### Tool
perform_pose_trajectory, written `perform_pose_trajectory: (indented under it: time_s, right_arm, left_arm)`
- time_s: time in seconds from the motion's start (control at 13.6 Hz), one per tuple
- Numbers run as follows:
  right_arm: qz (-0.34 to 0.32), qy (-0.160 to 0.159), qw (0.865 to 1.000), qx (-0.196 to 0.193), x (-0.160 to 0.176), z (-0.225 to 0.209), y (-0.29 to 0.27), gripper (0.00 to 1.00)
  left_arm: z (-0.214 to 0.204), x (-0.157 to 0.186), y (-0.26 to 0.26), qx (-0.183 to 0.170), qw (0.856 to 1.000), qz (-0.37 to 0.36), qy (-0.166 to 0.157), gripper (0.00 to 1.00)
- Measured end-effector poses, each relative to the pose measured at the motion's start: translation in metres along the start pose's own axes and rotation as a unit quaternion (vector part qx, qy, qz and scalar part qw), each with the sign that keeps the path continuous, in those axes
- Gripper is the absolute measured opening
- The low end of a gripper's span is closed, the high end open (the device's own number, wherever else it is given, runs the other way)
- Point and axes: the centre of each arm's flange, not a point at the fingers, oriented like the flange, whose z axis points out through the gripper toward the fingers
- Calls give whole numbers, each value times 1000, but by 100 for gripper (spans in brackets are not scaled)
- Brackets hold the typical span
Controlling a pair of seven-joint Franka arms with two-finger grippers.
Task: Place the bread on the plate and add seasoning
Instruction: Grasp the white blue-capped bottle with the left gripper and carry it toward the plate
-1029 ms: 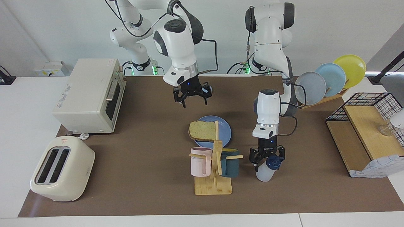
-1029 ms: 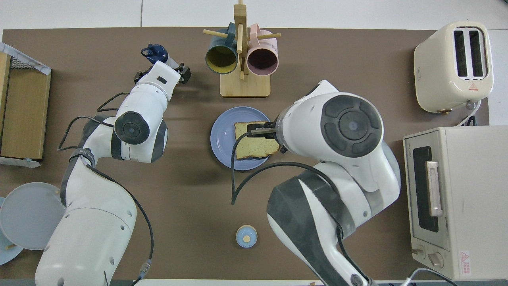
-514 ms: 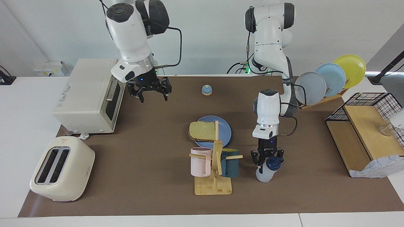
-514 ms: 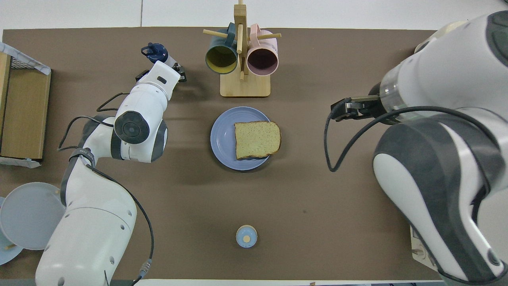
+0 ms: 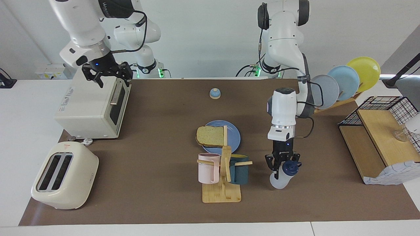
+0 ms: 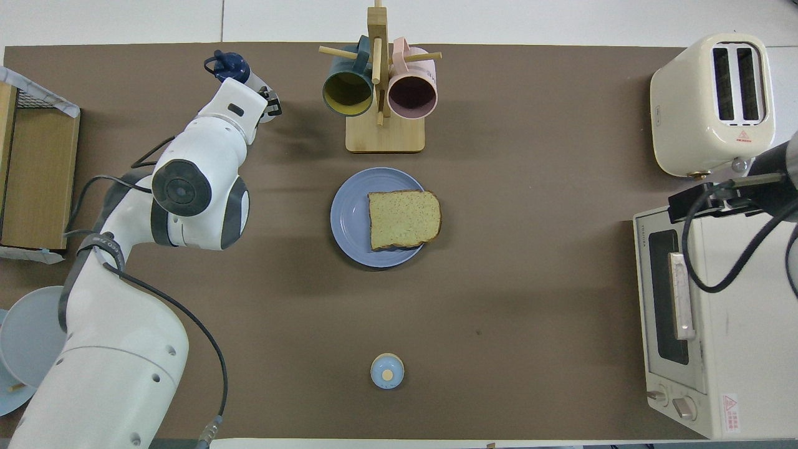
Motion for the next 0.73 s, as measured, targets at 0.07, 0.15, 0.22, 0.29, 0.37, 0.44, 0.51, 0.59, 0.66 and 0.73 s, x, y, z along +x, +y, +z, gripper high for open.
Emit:
perform_pose_trajectory:
  time_s: [0.07,0.15,0.22,0.29,0.37,0.44,0.51,0.59,0.66,0.73]
  right_arm:
    - [-1,0,1000,1,1,4,14,100]
    - [-1,4,1000,1,4,7,20,100]
    - [-2,9,1000,0,7,9,20,100]
    - [-6,9,1000,-2,9,10,17,100]
    - [-8,7,1000,-3,10,11,15,100]
    - [-8,6,1000,-4,10,13,15,100]
    - [-8,4,1000,-4,11,14,15,100]
    - [-8,3,1000,-4,12,16,15,100]
    - [-7,2,1000,-4,12,16,16,100]
    - [-6,2,1000,-4,12,17,17,100]
  left_arm:
    - [-16,11,0,-2,1000,-9,-17,45]
    - [-33,20,-1,-5,999,-15,-35,45]
    - [-50,28,-1,-9,998,-12,-53,45]
    - [-64,33,0,-15,998,6,-65,45]
    - [-77,38,0,-22,996,36,-76,45]
    - [-88,41,-1,-29,993,73,-91,45]
    - [-100,44,-3,-36,987,108,-111,45]
    - [-113,46,-6,-45,981,138,-131,45]
    - [-129,48,-9,-56,973,163,-151,45]
    - [-146,49,-12,-69,965,185,-172,45]
